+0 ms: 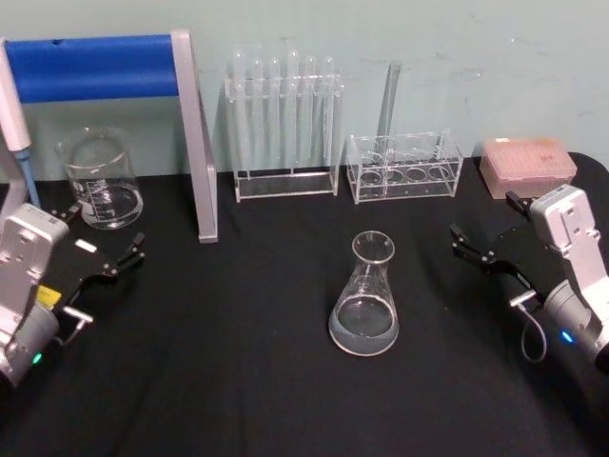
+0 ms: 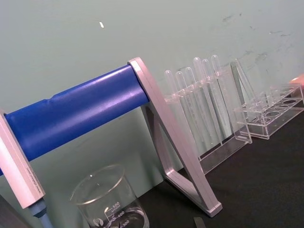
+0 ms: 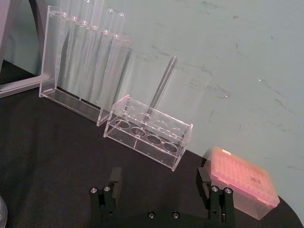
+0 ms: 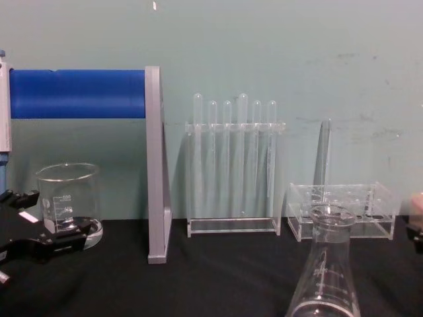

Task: Grasp the erlenmeyer flask with one hand, shake it three times, then place it back.

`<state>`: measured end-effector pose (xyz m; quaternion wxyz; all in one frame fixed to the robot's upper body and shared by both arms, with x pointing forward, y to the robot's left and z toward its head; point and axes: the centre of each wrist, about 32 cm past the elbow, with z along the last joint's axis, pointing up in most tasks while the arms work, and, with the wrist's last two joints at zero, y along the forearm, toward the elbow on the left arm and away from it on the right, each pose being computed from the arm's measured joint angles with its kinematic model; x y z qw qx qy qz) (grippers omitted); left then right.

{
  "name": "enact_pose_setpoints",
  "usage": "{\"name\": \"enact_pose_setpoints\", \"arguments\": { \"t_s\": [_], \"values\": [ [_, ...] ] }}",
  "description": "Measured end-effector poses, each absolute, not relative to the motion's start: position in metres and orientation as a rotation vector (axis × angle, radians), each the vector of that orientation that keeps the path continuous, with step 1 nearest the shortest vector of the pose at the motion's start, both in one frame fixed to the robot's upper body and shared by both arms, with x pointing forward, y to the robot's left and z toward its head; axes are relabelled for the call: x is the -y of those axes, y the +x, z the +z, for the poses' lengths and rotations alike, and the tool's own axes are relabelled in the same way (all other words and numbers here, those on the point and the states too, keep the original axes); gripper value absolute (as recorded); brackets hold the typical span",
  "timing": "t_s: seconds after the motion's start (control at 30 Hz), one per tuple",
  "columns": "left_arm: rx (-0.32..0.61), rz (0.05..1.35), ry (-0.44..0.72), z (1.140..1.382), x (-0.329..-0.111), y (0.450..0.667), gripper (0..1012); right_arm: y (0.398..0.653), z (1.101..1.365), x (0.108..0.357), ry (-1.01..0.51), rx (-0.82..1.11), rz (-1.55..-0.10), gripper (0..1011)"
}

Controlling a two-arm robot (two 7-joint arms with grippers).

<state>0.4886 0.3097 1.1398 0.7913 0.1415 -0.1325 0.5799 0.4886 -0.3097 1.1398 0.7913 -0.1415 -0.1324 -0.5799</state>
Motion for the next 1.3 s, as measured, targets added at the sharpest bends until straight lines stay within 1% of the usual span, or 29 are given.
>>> {"name": "enact_pose_setpoints", "arguments": {
  "t_s": [0.37,1.03,1.3],
  "values": [
    [0.285,1.248,0.304,1.140,-0.310,0.489,1001,0.481,1.144,0.316,-0.292,0.271,-1.219,1003],
    [0.285,1.248,0.305,1.140,-0.310,0.489,1001,0.440,1.153,0.326,-0.247,0.179,-1.117,1003],
    [0.285,1.248,0.304,1.140,-0.310,0.489,1001,0.426,1.154,0.323,-0.222,0.124,-1.035,1003]
  ]
}}
